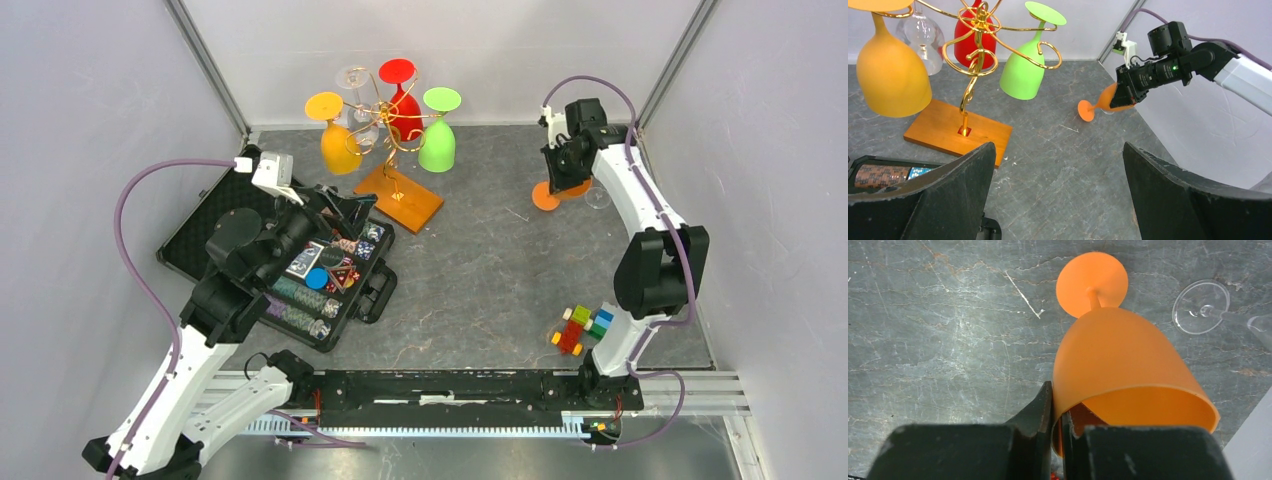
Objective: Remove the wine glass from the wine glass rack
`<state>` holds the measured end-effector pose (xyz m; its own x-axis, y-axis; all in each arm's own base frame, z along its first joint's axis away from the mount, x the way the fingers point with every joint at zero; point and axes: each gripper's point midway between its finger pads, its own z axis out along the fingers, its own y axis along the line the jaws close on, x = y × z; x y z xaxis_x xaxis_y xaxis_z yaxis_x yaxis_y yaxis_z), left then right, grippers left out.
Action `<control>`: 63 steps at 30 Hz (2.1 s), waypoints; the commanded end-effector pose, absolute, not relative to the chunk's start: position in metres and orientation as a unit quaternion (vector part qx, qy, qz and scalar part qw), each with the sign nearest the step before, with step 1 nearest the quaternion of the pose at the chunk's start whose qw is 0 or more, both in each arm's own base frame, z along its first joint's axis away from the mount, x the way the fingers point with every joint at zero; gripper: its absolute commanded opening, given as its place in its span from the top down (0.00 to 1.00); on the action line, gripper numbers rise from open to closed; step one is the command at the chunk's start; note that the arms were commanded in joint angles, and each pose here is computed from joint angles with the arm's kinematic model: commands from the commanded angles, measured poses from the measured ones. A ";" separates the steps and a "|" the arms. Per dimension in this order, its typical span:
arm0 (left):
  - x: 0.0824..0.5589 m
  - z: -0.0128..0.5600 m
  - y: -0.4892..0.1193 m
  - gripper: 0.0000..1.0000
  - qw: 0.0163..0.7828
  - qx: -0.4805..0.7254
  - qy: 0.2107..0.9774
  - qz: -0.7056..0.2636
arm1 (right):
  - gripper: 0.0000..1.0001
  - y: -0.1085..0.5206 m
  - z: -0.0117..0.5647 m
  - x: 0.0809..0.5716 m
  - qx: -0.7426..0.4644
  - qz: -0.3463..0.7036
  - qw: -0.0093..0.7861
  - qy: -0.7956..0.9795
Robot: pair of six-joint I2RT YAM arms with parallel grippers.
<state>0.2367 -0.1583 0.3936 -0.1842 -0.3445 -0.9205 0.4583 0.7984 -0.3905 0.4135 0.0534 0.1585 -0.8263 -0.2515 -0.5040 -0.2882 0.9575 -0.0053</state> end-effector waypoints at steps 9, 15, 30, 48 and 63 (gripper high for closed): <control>0.237 0.389 -0.160 0.00 0.641 0.062 0.702 -0.305 | 0.94 0.031 0.164 0.425 -0.135 -0.002 0.255 0.957; 0.237 0.389 -0.160 0.00 0.641 0.063 0.701 -0.306 | 0.91 0.028 0.155 0.430 -0.132 -0.010 0.242 0.961; 0.250 0.380 -0.152 0.00 0.643 0.035 0.713 -0.276 | 0.64 0.026 0.193 0.451 -0.119 -0.017 0.300 0.946; 0.306 0.411 -0.109 0.00 0.632 -0.114 0.704 -0.304 | 0.41 0.095 0.281 0.378 -0.132 0.182 0.524 0.822; 0.399 0.412 -0.046 0.11 0.626 -0.233 0.674 -0.315 | 0.44 0.115 0.298 0.320 -0.112 0.269 0.578 0.762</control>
<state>0.3820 -0.0565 0.3735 -0.1947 -0.6289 -0.7527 -0.0129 0.7690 -0.6391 0.3245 0.1054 0.2747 -0.3812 0.0755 -0.9214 -0.4310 0.8672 0.2493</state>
